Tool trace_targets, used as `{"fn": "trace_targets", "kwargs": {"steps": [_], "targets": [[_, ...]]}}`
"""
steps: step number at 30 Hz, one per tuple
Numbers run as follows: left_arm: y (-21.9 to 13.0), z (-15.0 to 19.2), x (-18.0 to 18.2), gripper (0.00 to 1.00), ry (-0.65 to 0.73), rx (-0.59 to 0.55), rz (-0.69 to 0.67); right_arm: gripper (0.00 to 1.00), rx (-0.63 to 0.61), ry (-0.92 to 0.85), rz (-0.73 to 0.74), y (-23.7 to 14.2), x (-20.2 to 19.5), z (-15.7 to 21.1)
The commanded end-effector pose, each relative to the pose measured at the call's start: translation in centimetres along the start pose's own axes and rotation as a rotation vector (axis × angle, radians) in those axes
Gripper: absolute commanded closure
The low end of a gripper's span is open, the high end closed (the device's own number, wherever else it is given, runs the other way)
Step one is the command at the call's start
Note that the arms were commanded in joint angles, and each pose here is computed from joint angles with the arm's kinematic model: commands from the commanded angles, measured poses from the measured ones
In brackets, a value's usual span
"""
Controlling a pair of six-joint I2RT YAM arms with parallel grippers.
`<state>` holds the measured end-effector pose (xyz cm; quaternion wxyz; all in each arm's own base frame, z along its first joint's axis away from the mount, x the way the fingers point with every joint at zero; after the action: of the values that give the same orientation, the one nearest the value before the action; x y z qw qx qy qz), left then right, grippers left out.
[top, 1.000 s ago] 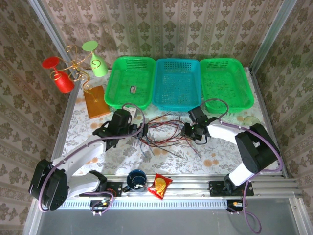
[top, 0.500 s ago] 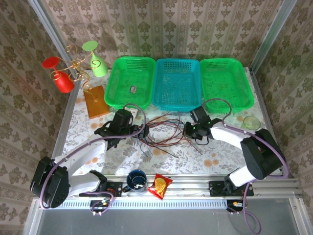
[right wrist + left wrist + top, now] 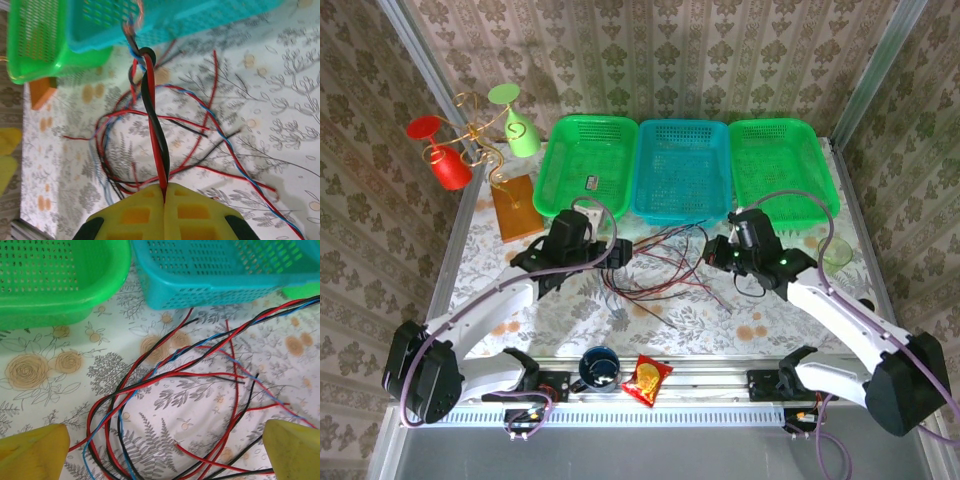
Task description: Untangle the cables
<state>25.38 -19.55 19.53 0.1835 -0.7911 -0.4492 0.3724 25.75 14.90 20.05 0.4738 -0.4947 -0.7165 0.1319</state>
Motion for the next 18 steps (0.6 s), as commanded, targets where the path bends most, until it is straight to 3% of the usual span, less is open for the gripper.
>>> {"fn": "trace_targets", "kwargs": {"steps": [1, 11, 18], "targets": [[-0.9, -1.9, -0.9, 0.0, -0.054, -0.032, 0.047, 1.0, -0.078, -0.028, -0.041, -3.0, 2.4, -2.3], [-2.5, -5.5, -2.1, 0.01, -0.068, -0.046, 0.106, 1.0, -0.216, -0.064, -0.135, -9.1, 6.8, -7.0], [-4.6, -7.1, -5.0, 0.03, 0.134, -0.099, 0.242, 1.0, -0.297, -0.084, -0.195, -12.1, 9.1, -9.1]]}}
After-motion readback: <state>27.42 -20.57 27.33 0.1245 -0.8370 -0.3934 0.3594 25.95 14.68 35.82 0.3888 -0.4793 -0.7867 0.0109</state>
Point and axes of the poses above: each hand's point on the last joint's axis, 136 mm out from that joint toward the fingers, its own y axis out along the fingers, its own x axis along the line the jaws close on, z = x × y, the point moved 5 cm from there along -y, back along the fingers, and after that the axes turned 7 degrees about -y, right-handed, at the moved point
